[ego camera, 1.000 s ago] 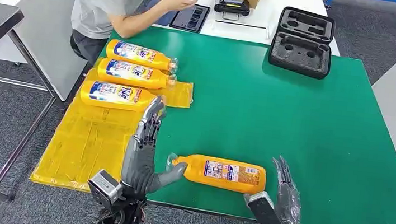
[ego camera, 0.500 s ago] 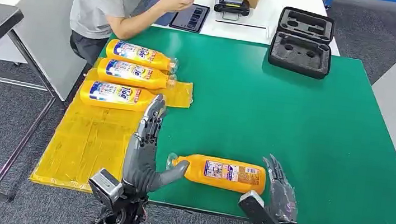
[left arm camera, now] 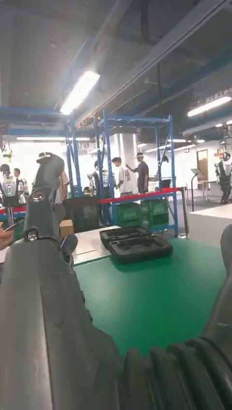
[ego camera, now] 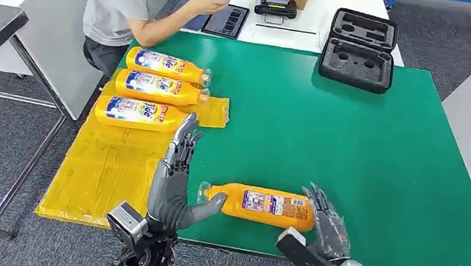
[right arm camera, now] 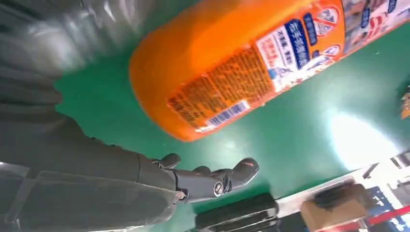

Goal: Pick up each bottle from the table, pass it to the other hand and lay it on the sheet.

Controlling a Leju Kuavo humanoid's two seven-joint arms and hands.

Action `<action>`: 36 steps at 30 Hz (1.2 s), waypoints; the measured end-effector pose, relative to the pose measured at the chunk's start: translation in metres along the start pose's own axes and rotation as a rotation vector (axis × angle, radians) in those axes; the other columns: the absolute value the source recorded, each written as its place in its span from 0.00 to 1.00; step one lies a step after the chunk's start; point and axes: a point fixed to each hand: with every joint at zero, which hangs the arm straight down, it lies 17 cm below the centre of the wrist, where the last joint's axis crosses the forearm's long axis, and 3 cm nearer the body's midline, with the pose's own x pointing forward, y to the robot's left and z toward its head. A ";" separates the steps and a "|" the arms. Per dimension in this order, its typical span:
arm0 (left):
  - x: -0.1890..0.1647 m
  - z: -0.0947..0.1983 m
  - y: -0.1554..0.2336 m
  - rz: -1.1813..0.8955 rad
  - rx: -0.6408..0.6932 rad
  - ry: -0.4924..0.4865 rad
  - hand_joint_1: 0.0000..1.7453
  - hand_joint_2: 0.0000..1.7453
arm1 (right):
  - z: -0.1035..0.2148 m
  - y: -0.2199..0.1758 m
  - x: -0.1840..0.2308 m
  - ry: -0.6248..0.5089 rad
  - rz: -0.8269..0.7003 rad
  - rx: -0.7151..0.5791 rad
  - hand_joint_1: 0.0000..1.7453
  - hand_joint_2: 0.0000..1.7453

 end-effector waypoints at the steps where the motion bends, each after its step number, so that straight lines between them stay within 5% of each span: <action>1: 0.000 0.000 0.000 0.000 -0.001 -0.001 0.00 1.00 | -0.002 0.000 0.000 -0.002 0.004 0.006 0.00 1.00; 36: -0.007 0.001 -0.001 -0.005 -0.003 0.016 0.00 1.00 | -0.025 0.013 -0.041 0.011 0.006 0.152 0.00 1.00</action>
